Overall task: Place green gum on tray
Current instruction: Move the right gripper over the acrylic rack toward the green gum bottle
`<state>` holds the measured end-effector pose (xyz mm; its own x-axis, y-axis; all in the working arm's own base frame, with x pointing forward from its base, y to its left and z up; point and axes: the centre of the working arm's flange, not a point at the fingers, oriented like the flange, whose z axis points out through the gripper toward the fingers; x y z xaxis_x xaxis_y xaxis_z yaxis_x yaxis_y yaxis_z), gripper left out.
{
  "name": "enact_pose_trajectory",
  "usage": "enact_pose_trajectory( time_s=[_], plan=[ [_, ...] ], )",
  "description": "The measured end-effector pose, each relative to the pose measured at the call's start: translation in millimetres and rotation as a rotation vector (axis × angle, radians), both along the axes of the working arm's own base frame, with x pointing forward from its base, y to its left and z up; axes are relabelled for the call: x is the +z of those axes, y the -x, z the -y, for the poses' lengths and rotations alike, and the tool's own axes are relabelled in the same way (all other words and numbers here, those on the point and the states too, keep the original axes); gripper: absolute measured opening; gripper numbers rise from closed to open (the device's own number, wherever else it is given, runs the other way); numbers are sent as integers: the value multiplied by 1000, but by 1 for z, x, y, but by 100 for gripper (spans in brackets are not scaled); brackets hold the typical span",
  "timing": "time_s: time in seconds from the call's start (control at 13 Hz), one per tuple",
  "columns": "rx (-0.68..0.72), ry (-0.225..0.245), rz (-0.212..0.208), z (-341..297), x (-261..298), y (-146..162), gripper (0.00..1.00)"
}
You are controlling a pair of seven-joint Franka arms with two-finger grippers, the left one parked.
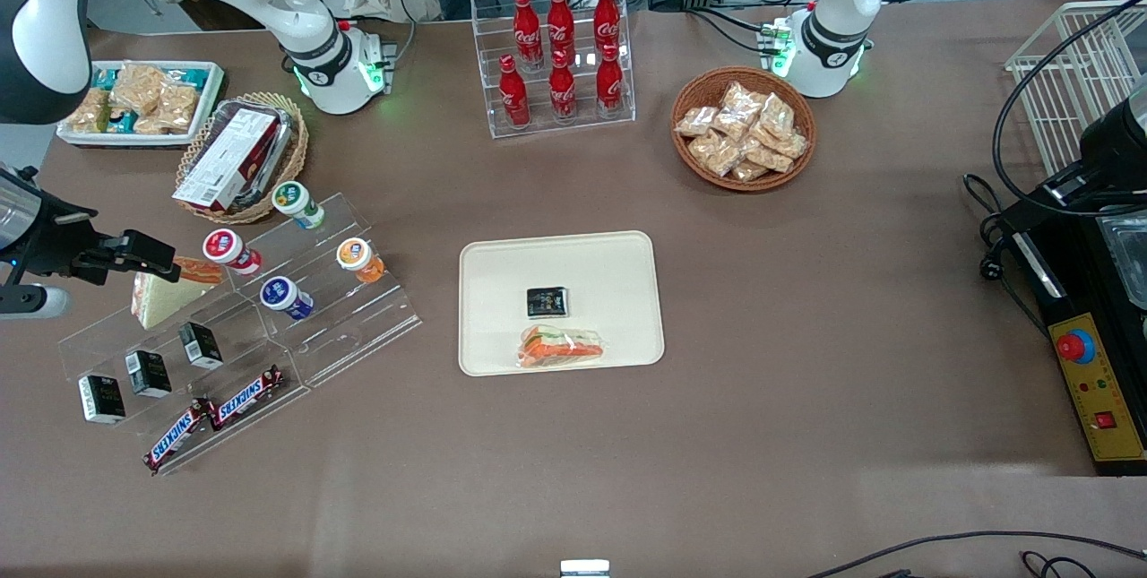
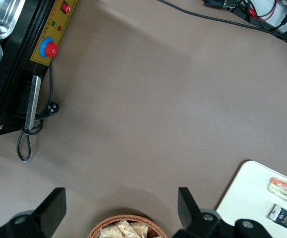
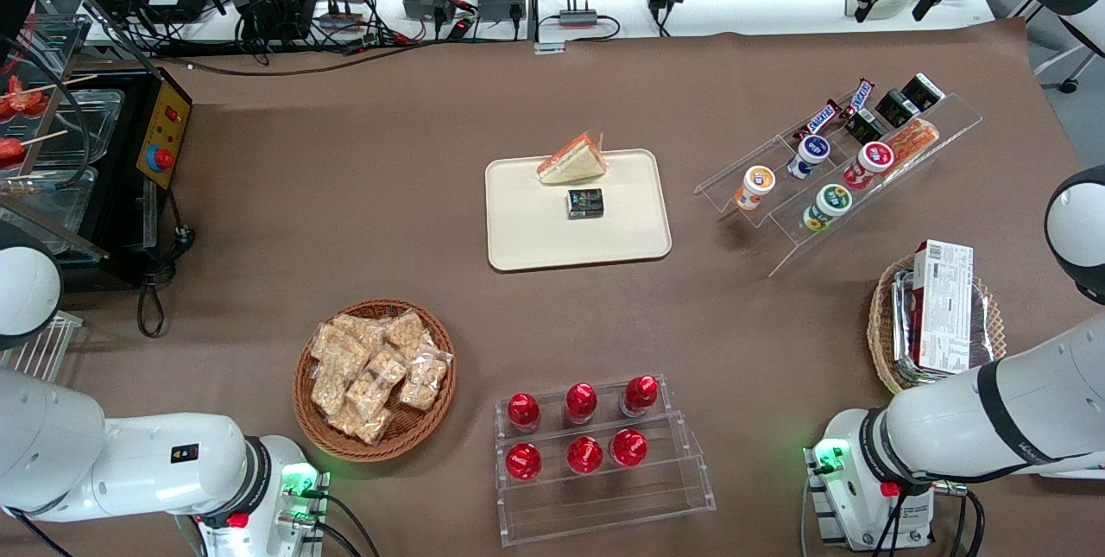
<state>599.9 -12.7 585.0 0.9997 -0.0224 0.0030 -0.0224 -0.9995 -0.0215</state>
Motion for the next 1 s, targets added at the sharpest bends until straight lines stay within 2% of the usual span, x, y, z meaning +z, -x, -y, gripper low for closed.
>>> enact_pose_trajectory(
  time_s=[0.38, 0.54, 1.0],
  plan=[
    [4, 0, 2, -2, -1, 0, 100],
    [48, -1, -2, -14, -2, 3, 100],
    [128, -1, -29, -31, -15, 50, 100]
  ],
)
